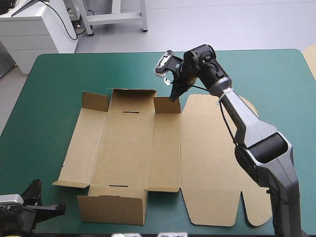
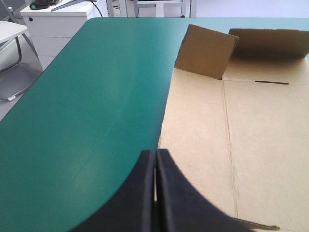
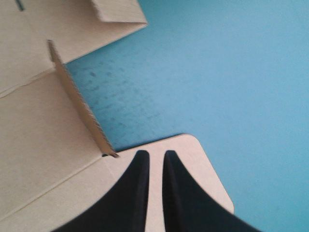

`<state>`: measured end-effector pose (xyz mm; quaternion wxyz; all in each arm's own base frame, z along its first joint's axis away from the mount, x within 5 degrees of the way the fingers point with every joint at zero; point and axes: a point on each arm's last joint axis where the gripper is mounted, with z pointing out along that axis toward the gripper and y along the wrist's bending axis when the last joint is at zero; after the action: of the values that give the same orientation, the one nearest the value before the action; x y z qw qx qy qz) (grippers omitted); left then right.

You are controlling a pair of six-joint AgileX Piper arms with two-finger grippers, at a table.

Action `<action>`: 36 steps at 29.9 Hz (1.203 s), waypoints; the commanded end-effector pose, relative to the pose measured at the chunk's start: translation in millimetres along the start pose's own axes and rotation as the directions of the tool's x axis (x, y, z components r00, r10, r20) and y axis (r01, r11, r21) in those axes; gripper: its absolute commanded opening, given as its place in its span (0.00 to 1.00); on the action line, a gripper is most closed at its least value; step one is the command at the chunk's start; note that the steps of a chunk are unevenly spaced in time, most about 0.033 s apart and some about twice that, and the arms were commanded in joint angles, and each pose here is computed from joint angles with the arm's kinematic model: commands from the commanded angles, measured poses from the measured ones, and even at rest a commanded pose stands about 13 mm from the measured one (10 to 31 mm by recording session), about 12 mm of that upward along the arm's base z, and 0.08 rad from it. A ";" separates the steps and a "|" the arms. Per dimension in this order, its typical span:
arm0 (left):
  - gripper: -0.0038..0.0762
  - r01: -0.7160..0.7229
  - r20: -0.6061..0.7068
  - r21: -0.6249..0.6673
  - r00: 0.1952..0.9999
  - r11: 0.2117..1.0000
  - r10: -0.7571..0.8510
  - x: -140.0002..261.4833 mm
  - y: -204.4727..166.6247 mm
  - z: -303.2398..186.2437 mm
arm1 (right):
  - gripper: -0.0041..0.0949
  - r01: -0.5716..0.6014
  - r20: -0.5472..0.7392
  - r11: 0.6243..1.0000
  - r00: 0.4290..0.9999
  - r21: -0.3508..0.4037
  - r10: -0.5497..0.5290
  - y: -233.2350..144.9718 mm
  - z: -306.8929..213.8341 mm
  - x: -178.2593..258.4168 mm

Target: Fold the box

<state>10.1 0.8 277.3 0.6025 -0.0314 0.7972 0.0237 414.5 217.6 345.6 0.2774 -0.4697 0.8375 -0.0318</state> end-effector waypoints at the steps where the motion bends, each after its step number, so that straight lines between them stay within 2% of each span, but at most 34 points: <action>1: 0.04 0.014 0.107 0.013 0.994 1.000 -0.015 -11.9 -1.2 -6.0 | 0.03 -0.182 0.056 0.968 0.983 0.171 0.175 -17.8 -50.4 1.3; 3: 0.04 0.017 0.107 0.011 0.994 1.000 -0.018 -11.3 -1.0 -5.2 | 0.02 -0.313 0.083 0.927 0.950 0.205 0.302 -22.0 -58.8 3.9; 9: 0.04 0.014 0.198 0.008 0.980 1.000 -0.015 -22.4 -0.6 -5.9 | 0.02 -0.427 0.112 0.879 0.904 0.211 0.412 -26.3 -96.3 26.1; 15: 0.04 -0.030 0.153 -0.030 0.988 0.999 0.034 -46.6 2.2 5.0 | 0.02 -0.482 0.063 0.866 0.876 0.132 0.478 -14.4 -128.0 72.6; 21: 0.04 -0.136 0.001 -0.104 0.991 0.985 0.137 -83.9 9.3 36.9 | 0.02 -0.529 0.045 0.836 0.848 0.145 0.528 2.6 -155.0 117.7; 25: 0.04 -0.235 -0.158 -0.152 0.965 0.960 0.211 -106.1 16.7 63.2 | 0.02 -0.550 0.045 0.822 0.834 0.147 0.550 20.7 -172.6 141.7; 28: 0.04 -0.316 -0.348 -0.191 0.907 0.929 0.236 -113.3 25.9 80.2 | 0.02 -0.577 0.050 0.804 0.815 0.144 0.577 33.7 -181.8 157.1; 31: 0.04 -0.390 -0.533 -0.211 0.815 0.896 0.229 -114.9 34.7 95.3 | 0.02 -0.593 0.058 0.793 0.804 0.139 0.591 46.8 -191.7 172.4; 36: 0.04 -0.402 -0.675 -0.189 0.716 0.896 0.179 -115.6 37.2 127.0 | 0.02 -0.598 0.050 0.794 0.801 0.108 0.597 69.5 -200.2 196.1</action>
<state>144.8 46.3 346.4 0.2768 -0.0023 0.9340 0.2260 201.2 63.8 399.6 0.2761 -0.1667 0.9466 0.0019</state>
